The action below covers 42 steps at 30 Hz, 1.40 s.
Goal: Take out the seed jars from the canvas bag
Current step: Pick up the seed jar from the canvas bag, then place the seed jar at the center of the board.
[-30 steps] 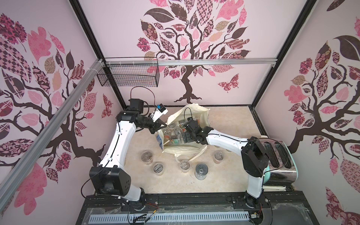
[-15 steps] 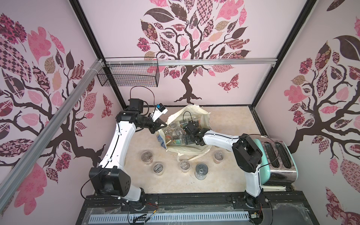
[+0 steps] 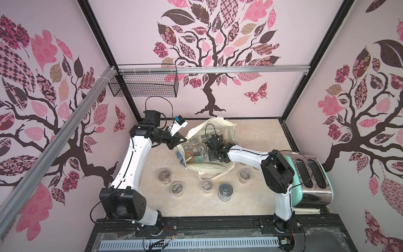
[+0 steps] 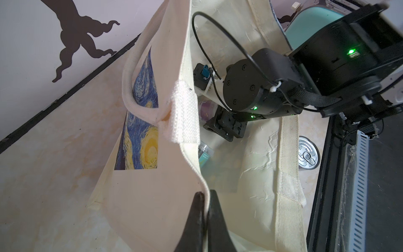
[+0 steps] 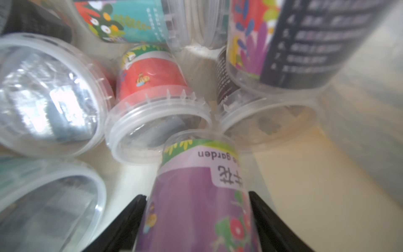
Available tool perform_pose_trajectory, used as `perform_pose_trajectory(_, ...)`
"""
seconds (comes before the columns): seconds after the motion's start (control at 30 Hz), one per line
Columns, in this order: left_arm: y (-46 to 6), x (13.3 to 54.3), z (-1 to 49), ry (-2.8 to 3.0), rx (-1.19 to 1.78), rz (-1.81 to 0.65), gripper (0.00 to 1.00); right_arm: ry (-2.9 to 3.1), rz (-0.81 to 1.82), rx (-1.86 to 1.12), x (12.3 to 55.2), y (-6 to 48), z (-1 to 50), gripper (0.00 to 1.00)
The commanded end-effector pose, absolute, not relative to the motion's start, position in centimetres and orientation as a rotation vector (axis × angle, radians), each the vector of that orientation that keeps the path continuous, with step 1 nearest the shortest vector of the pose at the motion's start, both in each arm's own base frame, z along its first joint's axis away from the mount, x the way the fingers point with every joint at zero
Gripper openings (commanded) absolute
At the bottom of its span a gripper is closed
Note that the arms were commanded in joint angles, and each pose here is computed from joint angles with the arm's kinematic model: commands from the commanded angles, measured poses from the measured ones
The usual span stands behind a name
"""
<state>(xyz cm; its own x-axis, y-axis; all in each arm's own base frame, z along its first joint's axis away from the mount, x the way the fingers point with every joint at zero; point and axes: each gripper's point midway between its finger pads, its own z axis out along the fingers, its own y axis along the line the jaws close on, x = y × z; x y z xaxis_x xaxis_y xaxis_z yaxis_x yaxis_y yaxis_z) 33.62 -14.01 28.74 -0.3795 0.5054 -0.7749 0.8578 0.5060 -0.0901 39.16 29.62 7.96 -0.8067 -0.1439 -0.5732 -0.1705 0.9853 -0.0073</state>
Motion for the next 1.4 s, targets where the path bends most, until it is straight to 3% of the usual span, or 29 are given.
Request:
perform_pose_trajectory(0.0, -14.1, 33.5, 30.3, 2.012, 1.105, -0.621, 0.0, 2.493, 0.166, -0.194, 38.7, 29.3, 13.7, 0.75)
perform_pose_trajectory(0.33, -13.6, 34.5, 29.4, 2.049, 1.086, -0.583, 0.0, 2.494, 0.368, -0.373, 34.5, 29.0, 20.7, 0.74)
perform_pose_trajectory(0.7, -12.6, 36.4, 28.7, 2.127, 1.027, -0.529, 0.0, 2.575, 0.435, -0.472, 28.4, 23.5, 25.9, 0.75)
perform_pose_trajectory(1.03, -10.8, 38.9, 28.9, 2.204, 0.893, -0.417, 0.0, 2.747, 0.447, -0.473, 21.0, 19.2, 23.8, 0.74)
perform_pose_trajectory(1.37, -11.2, 38.9, 28.6, 2.216, 0.878, -0.462, 0.0, 2.849, 0.251, -0.35, 19.7, 15.7, 16.6, 0.73)
